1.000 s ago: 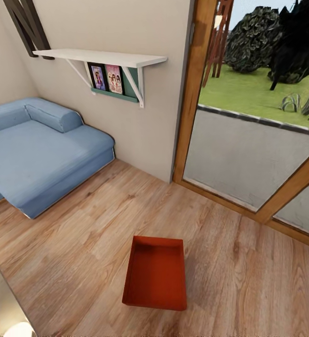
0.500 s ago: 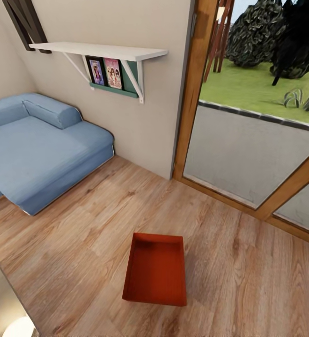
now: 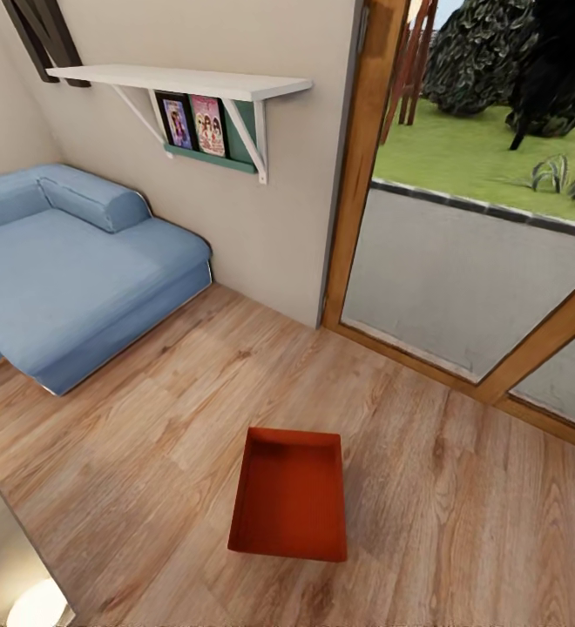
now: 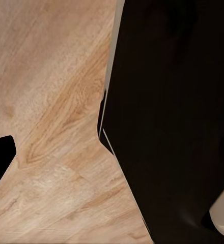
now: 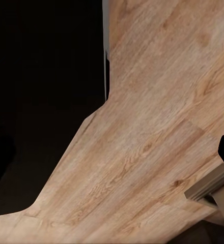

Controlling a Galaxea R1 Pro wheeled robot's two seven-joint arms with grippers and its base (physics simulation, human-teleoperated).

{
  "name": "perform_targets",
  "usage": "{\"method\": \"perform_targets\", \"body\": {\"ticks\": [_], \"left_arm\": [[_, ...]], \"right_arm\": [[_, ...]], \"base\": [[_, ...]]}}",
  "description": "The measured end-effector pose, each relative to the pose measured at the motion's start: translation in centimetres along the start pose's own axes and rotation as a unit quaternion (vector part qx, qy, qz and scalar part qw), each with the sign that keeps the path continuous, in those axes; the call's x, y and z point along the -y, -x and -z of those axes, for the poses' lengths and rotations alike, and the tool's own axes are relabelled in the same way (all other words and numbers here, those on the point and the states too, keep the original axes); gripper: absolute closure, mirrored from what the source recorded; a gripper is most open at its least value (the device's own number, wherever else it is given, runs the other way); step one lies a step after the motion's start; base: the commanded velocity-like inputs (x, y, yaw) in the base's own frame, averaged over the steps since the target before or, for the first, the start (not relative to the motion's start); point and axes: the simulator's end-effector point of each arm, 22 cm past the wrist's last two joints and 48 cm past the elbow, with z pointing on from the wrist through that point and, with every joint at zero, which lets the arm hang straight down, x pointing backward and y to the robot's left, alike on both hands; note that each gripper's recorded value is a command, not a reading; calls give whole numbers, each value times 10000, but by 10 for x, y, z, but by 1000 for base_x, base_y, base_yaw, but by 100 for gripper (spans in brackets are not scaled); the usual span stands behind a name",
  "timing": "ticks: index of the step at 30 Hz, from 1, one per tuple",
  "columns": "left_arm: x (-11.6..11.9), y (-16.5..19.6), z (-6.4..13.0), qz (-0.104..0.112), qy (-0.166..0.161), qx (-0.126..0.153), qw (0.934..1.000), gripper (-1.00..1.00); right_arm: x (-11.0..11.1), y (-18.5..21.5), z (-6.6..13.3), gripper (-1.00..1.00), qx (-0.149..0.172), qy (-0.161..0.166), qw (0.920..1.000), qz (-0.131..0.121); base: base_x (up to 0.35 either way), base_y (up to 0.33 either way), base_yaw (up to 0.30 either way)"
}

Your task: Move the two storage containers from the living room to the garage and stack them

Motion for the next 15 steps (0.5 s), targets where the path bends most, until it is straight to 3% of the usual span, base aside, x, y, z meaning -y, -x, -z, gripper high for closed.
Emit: {"method": "perform_targets", "body": {"ticks": [15], "left_arm": [[-2, -9, -1, -14, 21, -118, 9999, -100]], "right_arm": [[0, -9, 0, -100, -121, -1, 9999, 17]], "base": [[0, 0, 0]]}}
